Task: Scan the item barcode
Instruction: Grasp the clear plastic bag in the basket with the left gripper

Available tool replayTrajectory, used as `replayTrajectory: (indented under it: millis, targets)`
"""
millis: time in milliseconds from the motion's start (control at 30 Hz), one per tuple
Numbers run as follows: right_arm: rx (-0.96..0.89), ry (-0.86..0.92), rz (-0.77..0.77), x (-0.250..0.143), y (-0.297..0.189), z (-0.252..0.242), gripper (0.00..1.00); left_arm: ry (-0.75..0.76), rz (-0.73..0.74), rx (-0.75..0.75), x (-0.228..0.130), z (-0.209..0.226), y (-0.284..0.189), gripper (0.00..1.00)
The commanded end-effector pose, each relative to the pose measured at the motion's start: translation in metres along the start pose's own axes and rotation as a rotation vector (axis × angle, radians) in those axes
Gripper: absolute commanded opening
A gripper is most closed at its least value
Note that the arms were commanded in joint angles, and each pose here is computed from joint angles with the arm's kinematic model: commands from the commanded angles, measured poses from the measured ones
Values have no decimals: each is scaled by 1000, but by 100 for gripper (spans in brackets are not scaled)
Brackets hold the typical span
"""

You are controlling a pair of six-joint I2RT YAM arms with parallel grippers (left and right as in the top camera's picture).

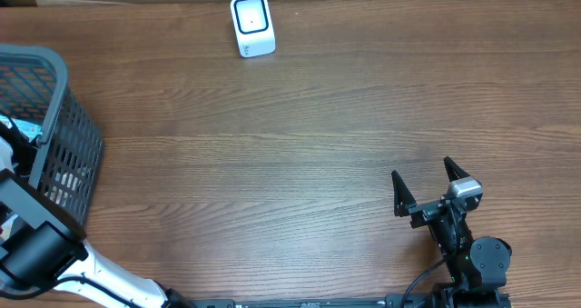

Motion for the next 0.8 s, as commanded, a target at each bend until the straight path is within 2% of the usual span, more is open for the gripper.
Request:
replayTrajectory:
  millis: [0,100,200,433,567,767]
  targets:
    - [-13,4,5,-3,0,-2,100,39,62,0,-18,3,23,85]
    - [-12,4,5,-3,0,-2,100,44,59,2,-21,5,30,83]
    - [-12,4,5,-3,0,-2,100,44,59,2,-25,7,37,74]
    - [-13,4,5,-3,0,-2,100,44,60,2,-27,8,40,26]
    - [-12,4,5,-3,0,-2,100,43,71,12,-28,9,37,4]
    - [-12,4,5,-3,0,-2,100,38,82,26,-18,4,12,4]
Point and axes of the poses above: each gripper's point midway between its finger pads, its own y axis out along the fingers, its own z axis along the line the jaws close on, x = y × z, the point moved 4 cm from there along -y, back along the fingers, and after that the axes turned 12 degrees about -y, right-handed, at the moved point
